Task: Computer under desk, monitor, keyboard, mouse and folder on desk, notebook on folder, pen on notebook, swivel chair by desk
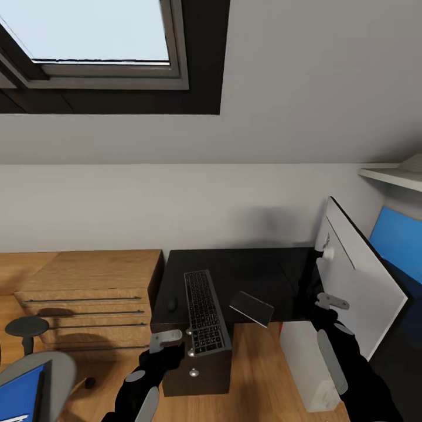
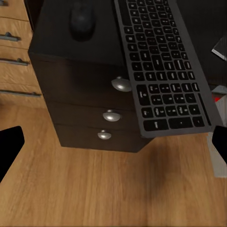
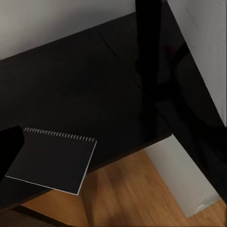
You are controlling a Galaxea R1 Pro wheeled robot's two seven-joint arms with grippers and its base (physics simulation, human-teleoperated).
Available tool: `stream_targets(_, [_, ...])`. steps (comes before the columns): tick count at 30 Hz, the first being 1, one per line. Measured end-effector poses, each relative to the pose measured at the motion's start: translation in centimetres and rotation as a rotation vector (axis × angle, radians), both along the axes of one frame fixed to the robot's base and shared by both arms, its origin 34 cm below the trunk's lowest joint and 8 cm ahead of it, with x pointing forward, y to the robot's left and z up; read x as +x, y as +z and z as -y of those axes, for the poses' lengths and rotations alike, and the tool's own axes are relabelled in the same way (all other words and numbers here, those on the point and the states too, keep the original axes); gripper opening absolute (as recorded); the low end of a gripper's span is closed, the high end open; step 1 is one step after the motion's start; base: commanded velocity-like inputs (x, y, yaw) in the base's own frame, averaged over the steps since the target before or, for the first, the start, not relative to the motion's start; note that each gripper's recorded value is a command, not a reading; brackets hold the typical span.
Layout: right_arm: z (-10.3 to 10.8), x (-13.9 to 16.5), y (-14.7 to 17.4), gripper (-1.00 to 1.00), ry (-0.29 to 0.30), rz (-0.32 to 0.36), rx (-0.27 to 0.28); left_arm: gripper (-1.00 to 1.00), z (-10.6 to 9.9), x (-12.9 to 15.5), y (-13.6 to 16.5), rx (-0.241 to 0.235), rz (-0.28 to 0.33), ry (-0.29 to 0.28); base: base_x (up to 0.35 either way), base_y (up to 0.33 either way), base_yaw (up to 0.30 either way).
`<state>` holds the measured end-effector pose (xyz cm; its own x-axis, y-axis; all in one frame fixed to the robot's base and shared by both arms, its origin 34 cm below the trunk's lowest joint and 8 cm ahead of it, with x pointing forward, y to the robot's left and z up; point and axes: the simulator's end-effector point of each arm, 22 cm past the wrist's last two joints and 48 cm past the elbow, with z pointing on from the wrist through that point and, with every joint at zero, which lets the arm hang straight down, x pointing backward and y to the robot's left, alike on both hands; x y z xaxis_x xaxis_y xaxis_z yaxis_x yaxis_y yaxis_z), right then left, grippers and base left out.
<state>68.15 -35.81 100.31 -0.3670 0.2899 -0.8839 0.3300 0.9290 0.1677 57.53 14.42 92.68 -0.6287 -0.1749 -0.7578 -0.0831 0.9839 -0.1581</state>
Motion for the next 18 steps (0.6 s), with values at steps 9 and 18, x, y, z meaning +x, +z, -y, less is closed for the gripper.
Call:
stream_targets(9, [0.4,-0.1,0.5,1.00,-0.011,0.010,0.005,1.00,0.0,0.2,0.6,-0.003,0.017,0.000,0.015,-0.001,-0.173])
stream_targets(18, [0.5,-0.2,0.7,1.00,-0.013,0.015,0.006,1.00,-0.3,0.8,1.8,-0.014,0.071,0.015,0.277,0.000,-0.180])
